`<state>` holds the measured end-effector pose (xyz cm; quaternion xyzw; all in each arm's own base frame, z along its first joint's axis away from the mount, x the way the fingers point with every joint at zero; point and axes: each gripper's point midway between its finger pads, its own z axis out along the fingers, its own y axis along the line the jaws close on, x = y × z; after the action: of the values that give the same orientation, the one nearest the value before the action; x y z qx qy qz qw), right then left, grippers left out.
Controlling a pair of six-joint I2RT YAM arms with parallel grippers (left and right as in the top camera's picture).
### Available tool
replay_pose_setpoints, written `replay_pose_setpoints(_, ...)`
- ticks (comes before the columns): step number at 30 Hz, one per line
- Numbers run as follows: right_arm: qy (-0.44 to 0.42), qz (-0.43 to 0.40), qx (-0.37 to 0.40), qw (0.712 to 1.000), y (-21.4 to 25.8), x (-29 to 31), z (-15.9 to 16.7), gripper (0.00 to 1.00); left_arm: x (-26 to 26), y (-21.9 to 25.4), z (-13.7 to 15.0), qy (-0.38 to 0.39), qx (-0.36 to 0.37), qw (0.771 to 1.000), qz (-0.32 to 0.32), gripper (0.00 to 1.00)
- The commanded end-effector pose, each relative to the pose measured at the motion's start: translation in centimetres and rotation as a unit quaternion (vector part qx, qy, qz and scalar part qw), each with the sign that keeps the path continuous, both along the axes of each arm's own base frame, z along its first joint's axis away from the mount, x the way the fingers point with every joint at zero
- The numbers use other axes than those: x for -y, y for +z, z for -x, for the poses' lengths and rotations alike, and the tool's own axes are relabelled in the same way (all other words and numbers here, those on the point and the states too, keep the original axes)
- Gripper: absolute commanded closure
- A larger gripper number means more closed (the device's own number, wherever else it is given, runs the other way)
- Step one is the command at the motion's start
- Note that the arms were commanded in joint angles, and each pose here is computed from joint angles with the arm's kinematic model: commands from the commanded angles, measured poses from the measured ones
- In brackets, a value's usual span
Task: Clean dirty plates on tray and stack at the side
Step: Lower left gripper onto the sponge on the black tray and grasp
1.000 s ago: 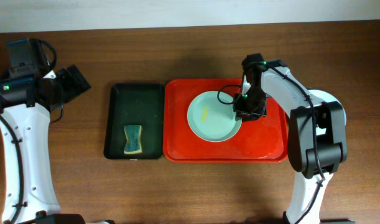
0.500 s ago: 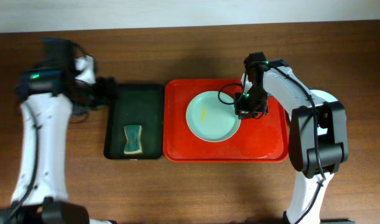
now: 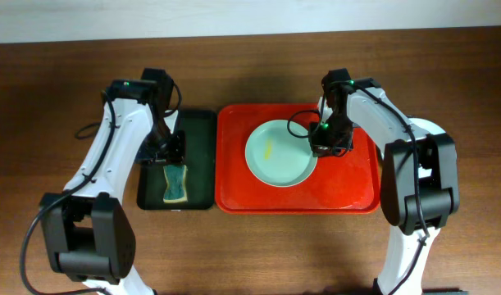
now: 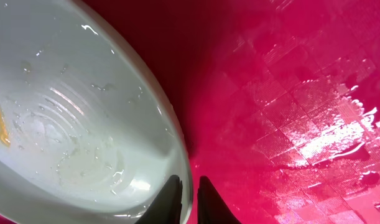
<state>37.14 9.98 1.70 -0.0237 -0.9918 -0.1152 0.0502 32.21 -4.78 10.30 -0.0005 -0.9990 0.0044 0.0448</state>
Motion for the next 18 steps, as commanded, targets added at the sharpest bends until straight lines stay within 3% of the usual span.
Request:
replay_pose_setpoints(1, 0.001, -0.002, -0.008, 1.000, -0.5, 0.1, 0.2, 0.87, -0.1, -2.4, 1.1, 0.005, -0.021, 1.000, -0.003, 0.52)
replay_pose_setpoints(4, 0.001, -0.002, -0.009, 1.000, -0.5, 0.1, 0.3, 0.85, -0.1, -4.1, 1.4, 0.017, -0.020, 1.000, -0.003, 0.51)
replay_pose_setpoints(13, 0.001, -0.002, -0.009, 1.000, -0.5, 0.1, 0.3, 0.84, -0.1, -7.4, 1.7, 0.020, -0.007, 1.000, 0.002, 0.64)
replay_pose_setpoints(18, 0.001, -0.002, -0.009, 1.000, -0.5, 0.1, 0.3, 0.84, -0.1, -8.7, 1.6, 0.031, 0.007, 0.999, 0.002, 0.63)
